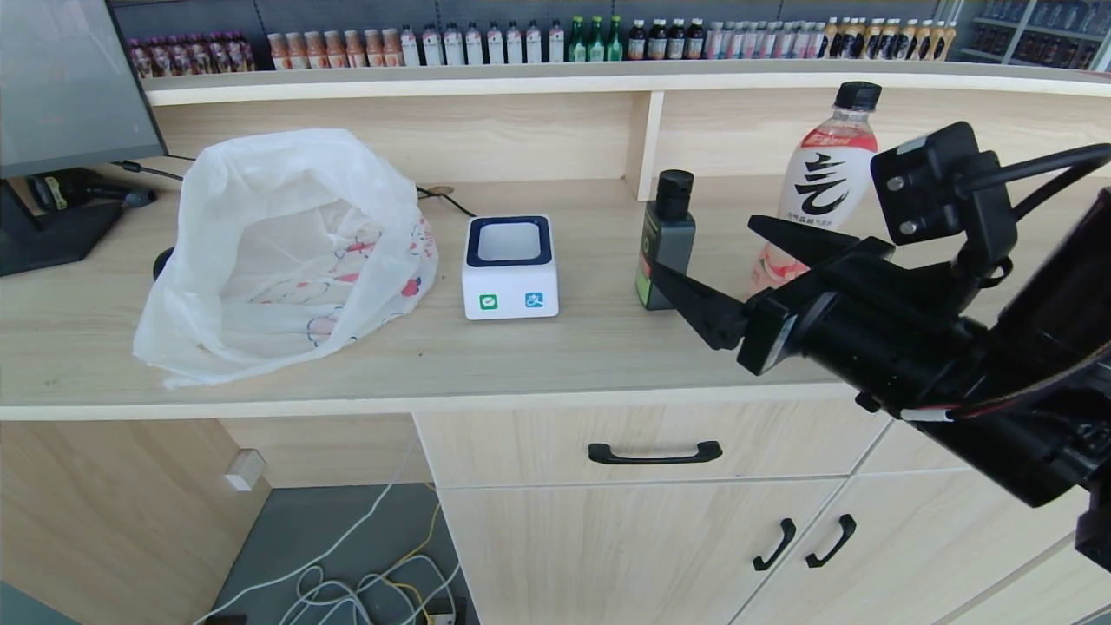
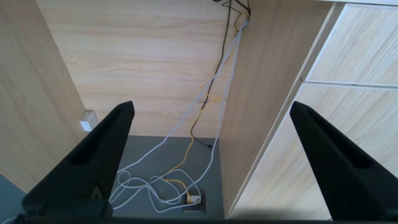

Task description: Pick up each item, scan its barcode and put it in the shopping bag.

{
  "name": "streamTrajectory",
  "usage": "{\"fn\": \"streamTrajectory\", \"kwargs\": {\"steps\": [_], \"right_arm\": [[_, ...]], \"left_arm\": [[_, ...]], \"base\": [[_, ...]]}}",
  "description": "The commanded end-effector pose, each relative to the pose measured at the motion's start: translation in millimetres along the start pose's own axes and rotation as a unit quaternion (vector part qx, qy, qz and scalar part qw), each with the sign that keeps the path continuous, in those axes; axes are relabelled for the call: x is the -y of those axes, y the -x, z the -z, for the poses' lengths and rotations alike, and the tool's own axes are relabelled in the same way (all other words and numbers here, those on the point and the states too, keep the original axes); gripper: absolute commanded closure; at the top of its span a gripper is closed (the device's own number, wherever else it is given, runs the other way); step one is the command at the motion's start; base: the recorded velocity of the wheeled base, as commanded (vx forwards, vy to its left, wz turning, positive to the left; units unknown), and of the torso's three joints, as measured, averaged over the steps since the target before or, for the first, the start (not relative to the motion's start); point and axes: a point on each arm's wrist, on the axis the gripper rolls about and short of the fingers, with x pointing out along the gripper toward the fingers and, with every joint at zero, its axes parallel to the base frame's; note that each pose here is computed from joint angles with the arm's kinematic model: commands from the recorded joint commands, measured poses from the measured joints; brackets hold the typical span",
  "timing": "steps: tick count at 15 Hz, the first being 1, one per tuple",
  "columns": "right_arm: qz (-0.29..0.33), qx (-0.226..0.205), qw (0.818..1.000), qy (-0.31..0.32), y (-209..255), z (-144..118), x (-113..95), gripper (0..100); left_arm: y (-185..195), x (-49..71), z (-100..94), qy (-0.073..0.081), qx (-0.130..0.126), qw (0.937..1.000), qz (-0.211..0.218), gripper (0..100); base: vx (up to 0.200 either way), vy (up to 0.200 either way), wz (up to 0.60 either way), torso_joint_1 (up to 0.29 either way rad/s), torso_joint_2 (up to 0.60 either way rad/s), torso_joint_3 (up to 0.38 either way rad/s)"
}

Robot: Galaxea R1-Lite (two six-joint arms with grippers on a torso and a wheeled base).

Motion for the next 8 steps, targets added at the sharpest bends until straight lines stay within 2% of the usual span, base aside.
{"fn": "streamTrajectory", "kwargs": {"steps": [1, 3, 5, 8], "right_arm": [[-0.002, -0.011, 1.000, 0.002, -16.9, 9.4, -3.8, 0], [0.021, -0.009, 1.000, 0.001, -30.4, 10.0, -4.0, 0], [0.071, -0.012, 0.997, -0.002, -40.3, 8.8, -2.6, 0], [0.091, -0.022, 0.996, -0.001, -43.9, 14.1, -3.1, 0]], "left_arm": [[0.0, 0.0, 0.0, 0.000, 0.000, 1.0000, 0.000, 0], [0.0, 0.0, 0.0, 0.000, 0.000, 1.0000, 0.000, 0], [0.0, 0.0, 0.0, 0.000, 0.000, 1.0000, 0.000, 0], [0.0, 0.0, 0.0, 0.000, 0.000, 1.0000, 0.000, 0]], "base": [[0.000, 0.000, 0.00, 0.000, 0.00, 0.000], [0.000, 0.000, 0.00, 0.000, 0.00, 0.000], [0.000, 0.000, 0.00, 0.000, 0.00, 0.000], [0.000, 0.000, 0.00, 0.000, 0.00, 0.000]]}}
